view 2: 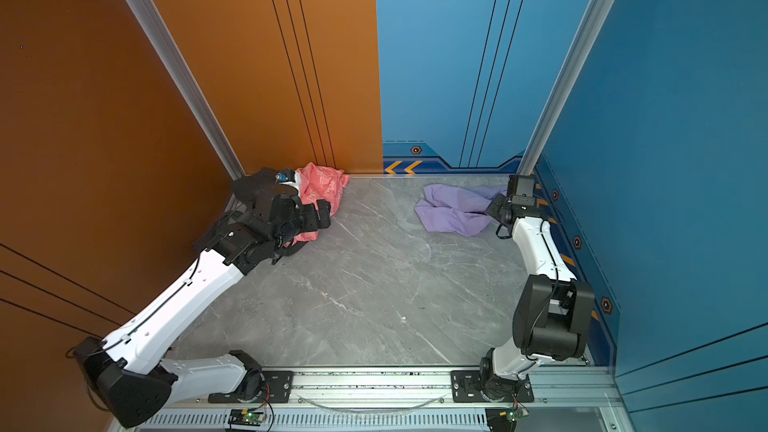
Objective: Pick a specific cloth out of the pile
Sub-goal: 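Lower the lavender shirt onto the floor and open the right gripper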
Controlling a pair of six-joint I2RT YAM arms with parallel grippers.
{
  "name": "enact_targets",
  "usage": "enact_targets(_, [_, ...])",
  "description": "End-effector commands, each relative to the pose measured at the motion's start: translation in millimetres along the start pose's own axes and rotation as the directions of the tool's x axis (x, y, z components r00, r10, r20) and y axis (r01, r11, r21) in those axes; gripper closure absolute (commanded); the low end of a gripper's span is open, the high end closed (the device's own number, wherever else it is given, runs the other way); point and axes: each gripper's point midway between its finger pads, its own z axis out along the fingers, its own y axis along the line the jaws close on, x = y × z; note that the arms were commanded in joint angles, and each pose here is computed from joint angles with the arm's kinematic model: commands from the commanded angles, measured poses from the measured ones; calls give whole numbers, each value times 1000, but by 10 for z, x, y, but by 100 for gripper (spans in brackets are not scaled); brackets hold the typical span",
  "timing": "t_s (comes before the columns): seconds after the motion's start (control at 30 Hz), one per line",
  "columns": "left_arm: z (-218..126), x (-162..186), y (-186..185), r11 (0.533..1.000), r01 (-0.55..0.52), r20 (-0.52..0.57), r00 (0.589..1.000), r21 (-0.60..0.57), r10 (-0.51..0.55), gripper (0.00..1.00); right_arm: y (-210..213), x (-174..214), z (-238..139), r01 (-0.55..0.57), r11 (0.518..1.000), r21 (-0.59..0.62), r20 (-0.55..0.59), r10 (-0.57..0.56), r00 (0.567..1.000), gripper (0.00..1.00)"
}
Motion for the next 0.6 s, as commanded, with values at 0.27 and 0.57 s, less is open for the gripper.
enact_targets(0.27, [-2, 76, 44, 1000, 4, 2, 1000, -5, -4, 2, -902, 646, 25, -188, 954, 234, -105, 217, 971, 52])
enact_targets(0.57, [-29, 87, 117, 1000, 14, 18, 1000, -19, -13, 2, -644, 57, -294, -255, 955, 151, 100, 242, 965, 31])
